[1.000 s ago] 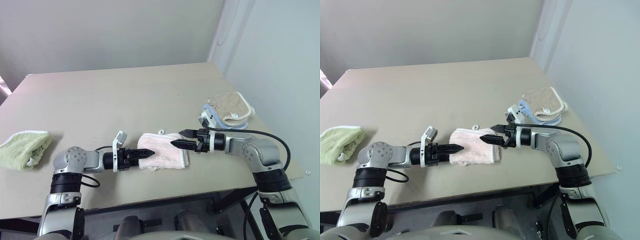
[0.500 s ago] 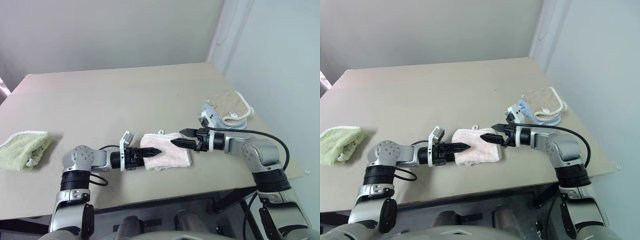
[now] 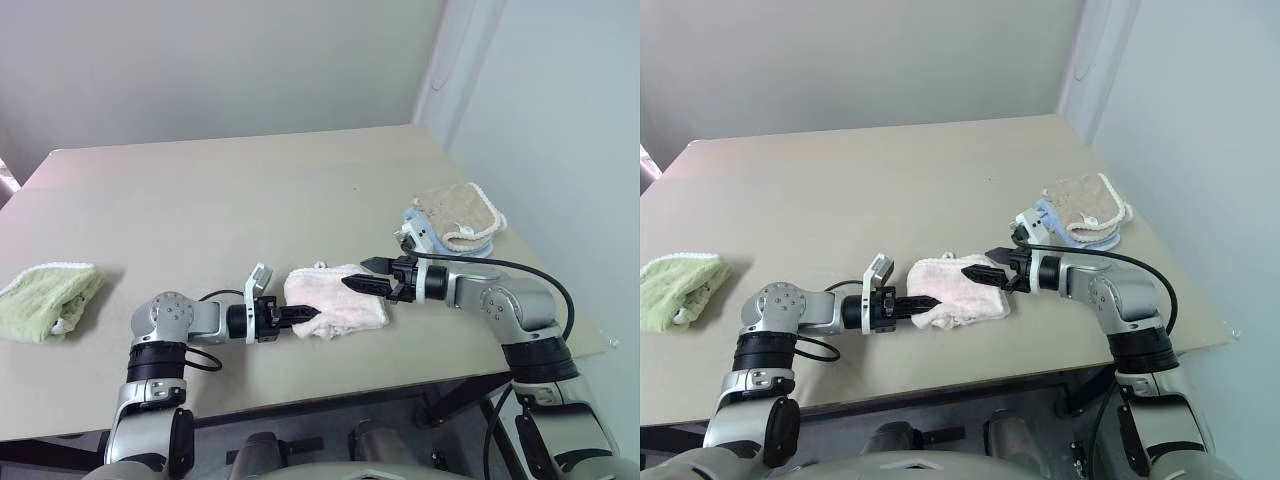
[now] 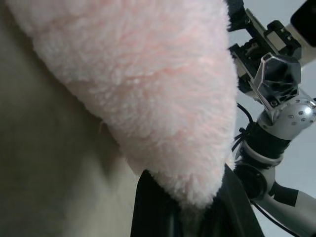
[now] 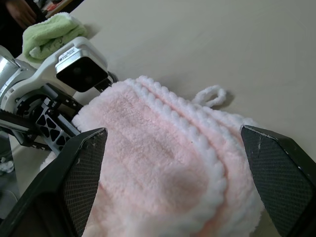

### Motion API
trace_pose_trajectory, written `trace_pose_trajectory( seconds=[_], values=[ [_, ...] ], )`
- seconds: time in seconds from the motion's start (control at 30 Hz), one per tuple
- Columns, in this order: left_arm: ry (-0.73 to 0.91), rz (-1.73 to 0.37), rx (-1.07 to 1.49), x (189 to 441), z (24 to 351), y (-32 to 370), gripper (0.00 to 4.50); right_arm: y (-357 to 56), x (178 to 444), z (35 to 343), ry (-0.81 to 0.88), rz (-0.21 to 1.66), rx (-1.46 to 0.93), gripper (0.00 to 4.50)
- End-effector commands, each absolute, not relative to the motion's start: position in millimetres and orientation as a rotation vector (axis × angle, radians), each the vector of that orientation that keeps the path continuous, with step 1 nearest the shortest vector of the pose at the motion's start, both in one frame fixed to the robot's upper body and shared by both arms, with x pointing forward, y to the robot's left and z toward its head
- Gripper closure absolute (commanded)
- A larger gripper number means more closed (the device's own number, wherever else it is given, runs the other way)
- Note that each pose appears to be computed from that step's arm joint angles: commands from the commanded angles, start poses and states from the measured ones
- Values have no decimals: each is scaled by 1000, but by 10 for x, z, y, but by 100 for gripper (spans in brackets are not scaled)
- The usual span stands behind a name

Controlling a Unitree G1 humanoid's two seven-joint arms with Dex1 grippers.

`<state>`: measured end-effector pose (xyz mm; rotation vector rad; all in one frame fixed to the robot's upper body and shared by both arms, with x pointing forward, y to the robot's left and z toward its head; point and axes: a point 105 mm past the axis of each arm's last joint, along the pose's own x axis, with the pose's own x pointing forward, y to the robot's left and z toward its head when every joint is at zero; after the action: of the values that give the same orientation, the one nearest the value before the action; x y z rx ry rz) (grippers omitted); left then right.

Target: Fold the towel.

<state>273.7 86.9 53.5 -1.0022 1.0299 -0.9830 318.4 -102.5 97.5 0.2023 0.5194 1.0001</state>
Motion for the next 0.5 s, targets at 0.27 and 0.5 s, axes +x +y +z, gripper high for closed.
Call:
trace_pose_trajectory(
  seconds=[0.27, 0.5],
  values=[
    [967, -1047, -1069, 2718, 693, 852, 447, -1016, 3118, 1167, 429, 1061, 197, 0],
    [881, -1083, -1001, 2738, 920, 994, 447, -1108, 3160, 1378, 327, 1049, 285, 0]
  ],
)
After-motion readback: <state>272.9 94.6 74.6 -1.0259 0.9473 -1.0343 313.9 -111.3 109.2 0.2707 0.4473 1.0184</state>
